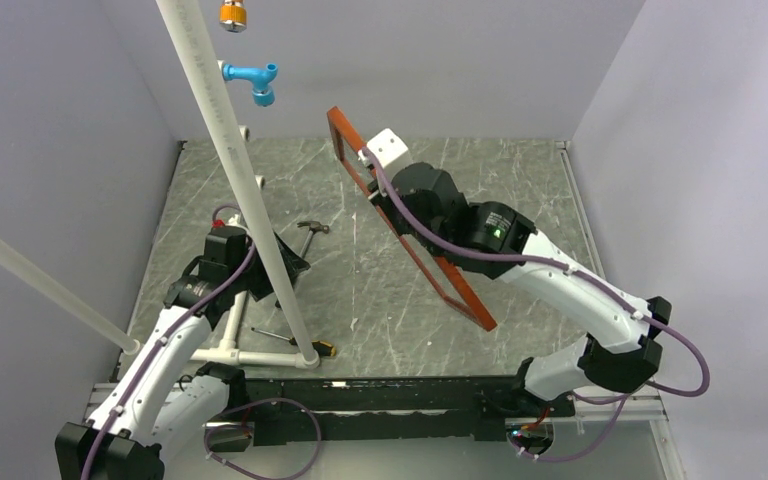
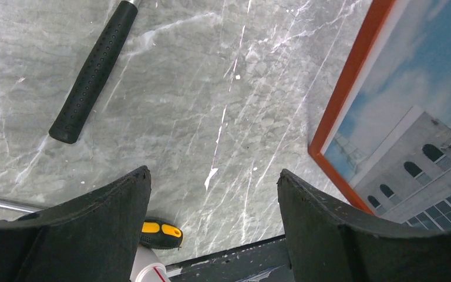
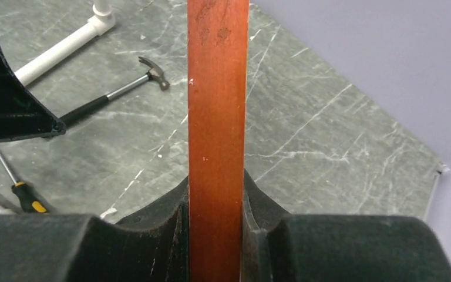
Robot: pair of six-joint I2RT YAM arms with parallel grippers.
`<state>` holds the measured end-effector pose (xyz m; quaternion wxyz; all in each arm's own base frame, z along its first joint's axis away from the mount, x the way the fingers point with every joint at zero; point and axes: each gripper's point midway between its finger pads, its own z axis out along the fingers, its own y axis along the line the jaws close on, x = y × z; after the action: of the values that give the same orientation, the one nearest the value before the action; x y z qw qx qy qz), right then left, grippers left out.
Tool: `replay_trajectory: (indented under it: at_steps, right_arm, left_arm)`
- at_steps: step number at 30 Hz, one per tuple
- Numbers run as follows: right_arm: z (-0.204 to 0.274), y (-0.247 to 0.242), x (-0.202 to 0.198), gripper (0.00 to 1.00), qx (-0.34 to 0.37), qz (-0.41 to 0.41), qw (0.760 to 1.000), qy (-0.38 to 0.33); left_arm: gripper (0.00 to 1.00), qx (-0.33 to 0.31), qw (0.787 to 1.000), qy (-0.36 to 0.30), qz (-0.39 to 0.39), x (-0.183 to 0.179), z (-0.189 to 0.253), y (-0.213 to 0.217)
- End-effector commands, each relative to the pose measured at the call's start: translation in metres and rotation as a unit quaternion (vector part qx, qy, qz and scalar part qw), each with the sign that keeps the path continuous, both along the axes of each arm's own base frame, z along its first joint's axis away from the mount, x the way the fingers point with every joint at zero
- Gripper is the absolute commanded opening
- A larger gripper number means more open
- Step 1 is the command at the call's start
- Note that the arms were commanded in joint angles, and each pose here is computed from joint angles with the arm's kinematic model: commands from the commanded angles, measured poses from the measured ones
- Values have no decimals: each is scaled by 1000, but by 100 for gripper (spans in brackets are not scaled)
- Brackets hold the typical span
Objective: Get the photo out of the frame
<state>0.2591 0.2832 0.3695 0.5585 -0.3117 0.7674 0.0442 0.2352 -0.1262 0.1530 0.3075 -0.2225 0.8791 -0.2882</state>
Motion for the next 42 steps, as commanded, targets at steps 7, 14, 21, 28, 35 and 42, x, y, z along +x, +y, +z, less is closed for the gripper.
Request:
replay_trajectory:
  at_steps: [7,14,21,28,35,42]
  right_arm:
    - [29,5,47,0,135,0,988,78]
    - [4,2,98,0,154,-17,977,147]
    - [-25,-23,159,0,178,-64,960,204]
    - [-80,-66,211,0,220,-105,929,280]
    - [-112,-124,234,0,306,-135,883,330]
    - [-153,-136,219,0,383,-127,852,335]
  left_arm:
    - [81,-3,1000,-14,-5,-3,8,1]
    - [81,-7,1000,-17,-9,-6,9,0]
    - [80,-9,1000,-13,-11,-11,7,-1]
    - [78,-14,1000,-16,-16,-14,10,-2]
    - [78,-4,1000,-15,-14,-17,11,2]
    - [78,-10,1000,-22,-17,-19,13,1]
